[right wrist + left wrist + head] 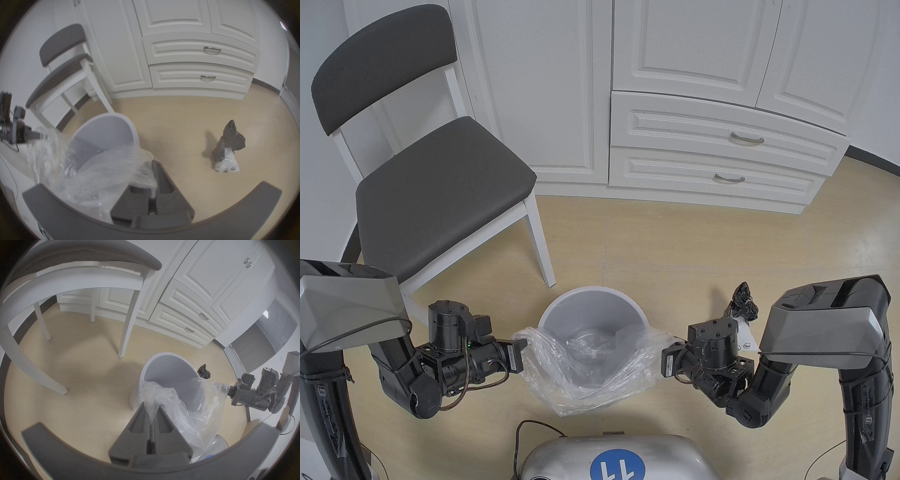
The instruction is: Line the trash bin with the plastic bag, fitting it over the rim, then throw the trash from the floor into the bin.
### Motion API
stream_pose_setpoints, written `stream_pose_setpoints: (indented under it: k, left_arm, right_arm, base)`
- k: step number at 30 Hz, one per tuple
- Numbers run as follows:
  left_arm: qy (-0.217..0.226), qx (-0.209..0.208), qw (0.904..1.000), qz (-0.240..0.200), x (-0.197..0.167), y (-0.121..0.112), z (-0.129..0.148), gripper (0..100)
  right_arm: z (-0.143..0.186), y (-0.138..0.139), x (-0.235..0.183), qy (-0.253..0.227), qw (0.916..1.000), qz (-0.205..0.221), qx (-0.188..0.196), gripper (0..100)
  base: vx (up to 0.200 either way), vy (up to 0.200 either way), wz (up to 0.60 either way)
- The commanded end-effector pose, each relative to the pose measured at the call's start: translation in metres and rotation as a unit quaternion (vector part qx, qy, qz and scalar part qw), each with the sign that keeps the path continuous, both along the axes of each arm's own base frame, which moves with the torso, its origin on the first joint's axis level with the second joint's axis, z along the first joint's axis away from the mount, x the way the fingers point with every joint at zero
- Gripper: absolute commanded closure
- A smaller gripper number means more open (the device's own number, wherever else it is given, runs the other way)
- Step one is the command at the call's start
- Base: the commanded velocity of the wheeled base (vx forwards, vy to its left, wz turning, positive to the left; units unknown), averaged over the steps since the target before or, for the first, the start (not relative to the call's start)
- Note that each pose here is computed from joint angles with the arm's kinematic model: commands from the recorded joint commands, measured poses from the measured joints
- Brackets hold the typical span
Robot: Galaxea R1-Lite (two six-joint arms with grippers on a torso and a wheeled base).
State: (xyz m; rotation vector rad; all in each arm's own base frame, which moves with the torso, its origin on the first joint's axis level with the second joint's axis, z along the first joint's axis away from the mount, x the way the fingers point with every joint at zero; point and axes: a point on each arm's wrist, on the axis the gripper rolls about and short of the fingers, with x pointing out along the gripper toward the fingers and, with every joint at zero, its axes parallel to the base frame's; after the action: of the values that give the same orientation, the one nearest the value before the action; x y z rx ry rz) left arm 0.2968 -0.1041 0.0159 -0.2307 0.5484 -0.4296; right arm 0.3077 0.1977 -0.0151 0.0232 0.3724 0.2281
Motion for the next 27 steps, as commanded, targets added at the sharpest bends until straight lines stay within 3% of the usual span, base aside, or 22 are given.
stream_pose_setpoints:
  k: [1, 4, 18, 27]
  left_arm:
    - [-0.006, 0.005, 1.0, -0.001, -0.002, 0.002, 0.008, 100]
    - [-0.003, 0.009, 1.0, 0.001, -0.002, 0.004, 0.009, 100]
    - [0.042, 0.063, 0.9969, -0.021, -0.021, 0.012, 0.026, 100]
    - [0.068, 0.092, 0.9926, -0.042, -0.037, 0.017, 0.04, 100]
  right_arm:
    - [-0.001, -0.017, -0.01, 0.013, 0.999, -0.001, -0.043, 100]
    - [-0.001, -0.027, -0.014, 0.017, 0.9972, 0.002, -0.072, 100]
    - [0.004, -0.047, -0.034, 0.032, 0.9896, 0.021, -0.139, 100]
    - [0.01, -0.056, -0.046, 0.043, 0.9862, 0.056, -0.15, 100]
  base:
    - [0.0, 0.0, 0.0]
    - [0.0, 0.0, 0.0]
    - [0.0, 0.0, 0.0]
    - [0.0, 0.0, 0.0]
